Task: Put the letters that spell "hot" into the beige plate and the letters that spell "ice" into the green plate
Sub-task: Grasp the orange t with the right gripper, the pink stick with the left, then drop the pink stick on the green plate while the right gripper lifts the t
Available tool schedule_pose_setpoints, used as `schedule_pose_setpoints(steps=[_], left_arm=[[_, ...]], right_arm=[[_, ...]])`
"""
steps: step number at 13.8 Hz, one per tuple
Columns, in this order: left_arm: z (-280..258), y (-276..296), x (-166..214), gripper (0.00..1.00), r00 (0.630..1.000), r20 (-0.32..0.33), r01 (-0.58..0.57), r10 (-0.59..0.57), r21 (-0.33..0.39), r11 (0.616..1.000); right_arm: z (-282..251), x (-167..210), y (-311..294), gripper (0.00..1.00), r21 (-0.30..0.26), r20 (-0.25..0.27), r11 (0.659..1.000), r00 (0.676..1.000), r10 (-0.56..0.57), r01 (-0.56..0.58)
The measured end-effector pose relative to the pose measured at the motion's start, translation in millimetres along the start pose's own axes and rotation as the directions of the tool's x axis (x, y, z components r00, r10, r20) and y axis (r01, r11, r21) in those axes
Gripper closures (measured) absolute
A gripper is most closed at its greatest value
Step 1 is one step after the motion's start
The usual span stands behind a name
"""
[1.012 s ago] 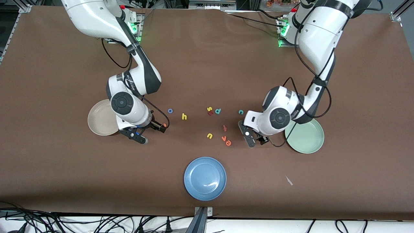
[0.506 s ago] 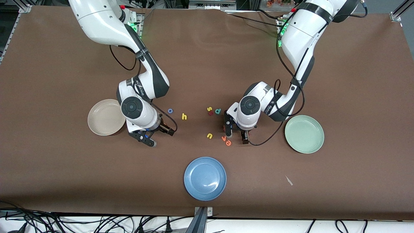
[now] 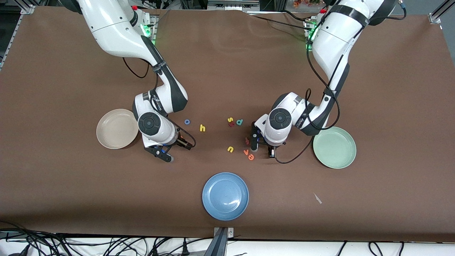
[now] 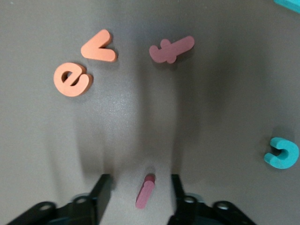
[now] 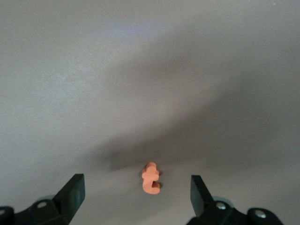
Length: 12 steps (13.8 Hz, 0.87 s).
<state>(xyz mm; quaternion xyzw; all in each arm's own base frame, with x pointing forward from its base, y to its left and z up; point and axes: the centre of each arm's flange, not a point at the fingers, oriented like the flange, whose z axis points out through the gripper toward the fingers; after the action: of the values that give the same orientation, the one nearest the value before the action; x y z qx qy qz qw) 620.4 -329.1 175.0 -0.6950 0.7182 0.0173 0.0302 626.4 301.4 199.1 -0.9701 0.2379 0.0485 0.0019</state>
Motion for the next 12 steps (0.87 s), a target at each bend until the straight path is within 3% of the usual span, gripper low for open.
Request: schedule_pose_setpoints(steps=[1, 2, 3, 5, 6, 9, 11, 12], left_arm=[[0.8, -1.1, -2.6, 0.56, 1.000, 0.000, 0.003, -0.003, -0.001, 1.000], [1.9, -2.1, -5.1, 0.56, 1.000, 0.001, 0.006, -0.006, -0.002, 1.000], [2.1, -2.8, -6.6, 0.63, 1.000, 0.001, 0.008, -0.008, -0.003, 1.000], [1.3, -4.2, -8.3, 0.88, 1.000, 0.001, 0.011, -0.011, -0.001, 1.000], [1.2, -4.9, -9.4, 0.93, 1.000, 0.000, 0.013, -0.013, -0.001, 1.000], [-2.6, -10.7, -19.8, 0.93, 1.000, 0.008, 0.029, -0.029, -0.007, 1.000], [-25.1, -24.3, -45.8, 0.93, 0.997, 0.028, 0.079, -0.078, -0.035, 0.996], [-42.8, -30.4, -64.5, 0.93, 0.993, 0.036, 0.119, -0.117, -0.063, 0.991]], right_arm=[[3.4, -0.7, 1.2, 0.00, -0.005, 0.004, 1.000, 1.000, 0.001, -0.001], [7.2, -1.8, 2.4, 0.00, -0.010, 0.008, 1.000, 1.000, 0.001, -0.001], [11.7, -3.2, 4.4, 0.00, -0.016, 0.012, 1.000, 1.000, 0.001, -0.001], [22.0, -5.8, 9.0, 0.00, -0.014, 0.008, 1.000, 1.000, 0.003, -0.003], [26.7, -7.3, 10.6, 0.01, -0.009, 0.003, 1.000, 1.000, 0.003, -0.003], [33.4, -10.4, 13.3, 0.03, 0.004, -0.008, 1.000, 1.000, 0.002, -0.002], [28.7, -11.0, 12.0, 0.19, 0.012, -0.010, 1.000, 1.000, 0.004, -0.004], [28.3, -11.3, 12.2, 0.19, 0.012, -0.010, 1.000, 1.000, 0.004, -0.004]])
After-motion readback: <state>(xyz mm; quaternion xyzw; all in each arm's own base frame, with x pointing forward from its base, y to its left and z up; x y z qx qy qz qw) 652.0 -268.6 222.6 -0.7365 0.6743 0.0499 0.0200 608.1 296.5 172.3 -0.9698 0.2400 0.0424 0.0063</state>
